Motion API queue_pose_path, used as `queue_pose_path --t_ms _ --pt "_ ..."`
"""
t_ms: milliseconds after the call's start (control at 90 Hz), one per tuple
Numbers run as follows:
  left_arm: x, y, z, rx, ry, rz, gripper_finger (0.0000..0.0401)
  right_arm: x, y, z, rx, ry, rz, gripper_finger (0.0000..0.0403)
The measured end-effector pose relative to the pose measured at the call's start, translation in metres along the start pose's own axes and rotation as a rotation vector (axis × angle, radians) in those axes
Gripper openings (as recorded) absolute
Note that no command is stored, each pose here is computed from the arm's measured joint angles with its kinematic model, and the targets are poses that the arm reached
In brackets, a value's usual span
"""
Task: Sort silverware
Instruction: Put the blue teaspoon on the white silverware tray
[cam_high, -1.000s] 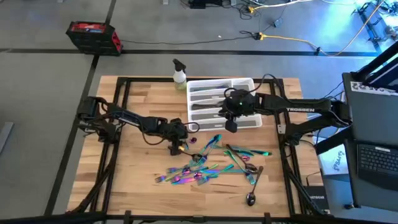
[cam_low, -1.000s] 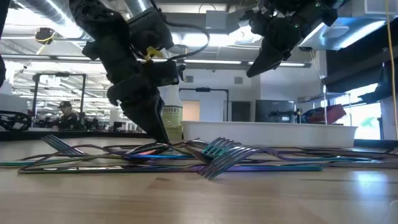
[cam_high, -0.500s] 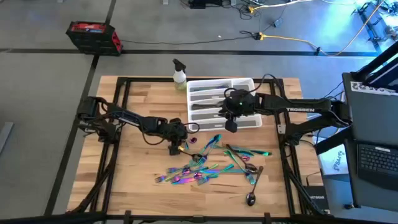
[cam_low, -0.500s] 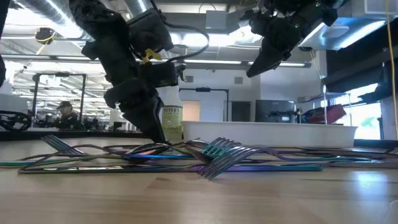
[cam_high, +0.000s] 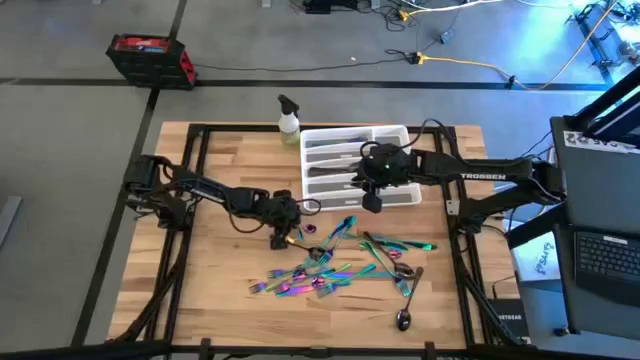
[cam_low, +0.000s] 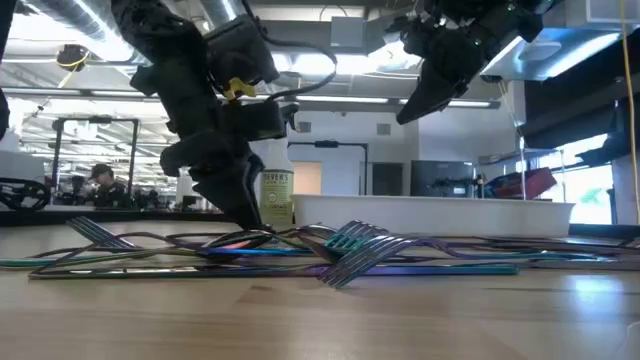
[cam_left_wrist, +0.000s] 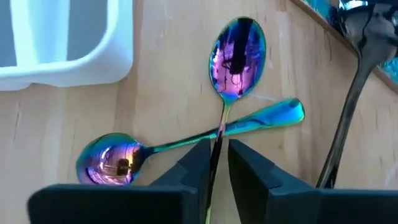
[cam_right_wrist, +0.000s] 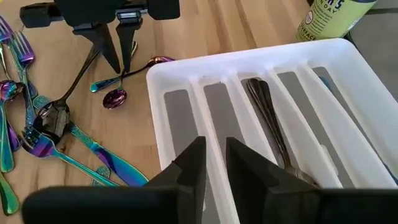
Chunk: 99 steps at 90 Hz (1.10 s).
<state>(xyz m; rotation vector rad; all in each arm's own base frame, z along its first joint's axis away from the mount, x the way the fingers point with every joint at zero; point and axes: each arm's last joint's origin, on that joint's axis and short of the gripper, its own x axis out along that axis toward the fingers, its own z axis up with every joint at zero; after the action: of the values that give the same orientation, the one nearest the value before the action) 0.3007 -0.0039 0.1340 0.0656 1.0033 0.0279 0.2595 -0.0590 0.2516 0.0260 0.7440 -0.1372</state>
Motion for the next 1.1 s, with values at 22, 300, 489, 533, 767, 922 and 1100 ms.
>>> queue_pose_path --t_ms 22,300,489,533,767,922,1100 --pt "0.0 0.0 -0.0006 0.005 0.006 -0.001 0.0042 0.0 0.0 0.0 0.0 0.0 0.0 0.0046" --pt "-0.0002 0.0005 -0.0018 0.003 0.018 0.0 0.0042 0.0 0.0 0.0 -0.001 0.0 0.0 0.0046" --pt "-0.0002 0.0007 -0.0021 0.0 0.022 0.003 0.0042 0.0 0.0 0.0 -0.001 0.0 0.0 0.0046" --pt "-0.0002 0.0008 -0.0022 -0.003 0.023 0.009 0.0042 0.0 0.0 0.0 -0.001 0.0 0.0 0.0046" --pt "-0.0002 0.0012 -0.0023 -0.023 0.025 0.026 0.0019 0.0 0.0 0.0 -0.001 0.0 0.0 0.0046" --pt "-0.0004 0.0015 -0.0025 -0.023 0.026 0.032 0.0003 0.0 0.0 0.0 -0.001 0.0 0.0 0.0046" --pt "-0.0004 0.0015 -0.0027 -0.013 0.029 0.032 0.0005 0.0 0.0 0.0 -0.001 0.0 0.0 0.0046"
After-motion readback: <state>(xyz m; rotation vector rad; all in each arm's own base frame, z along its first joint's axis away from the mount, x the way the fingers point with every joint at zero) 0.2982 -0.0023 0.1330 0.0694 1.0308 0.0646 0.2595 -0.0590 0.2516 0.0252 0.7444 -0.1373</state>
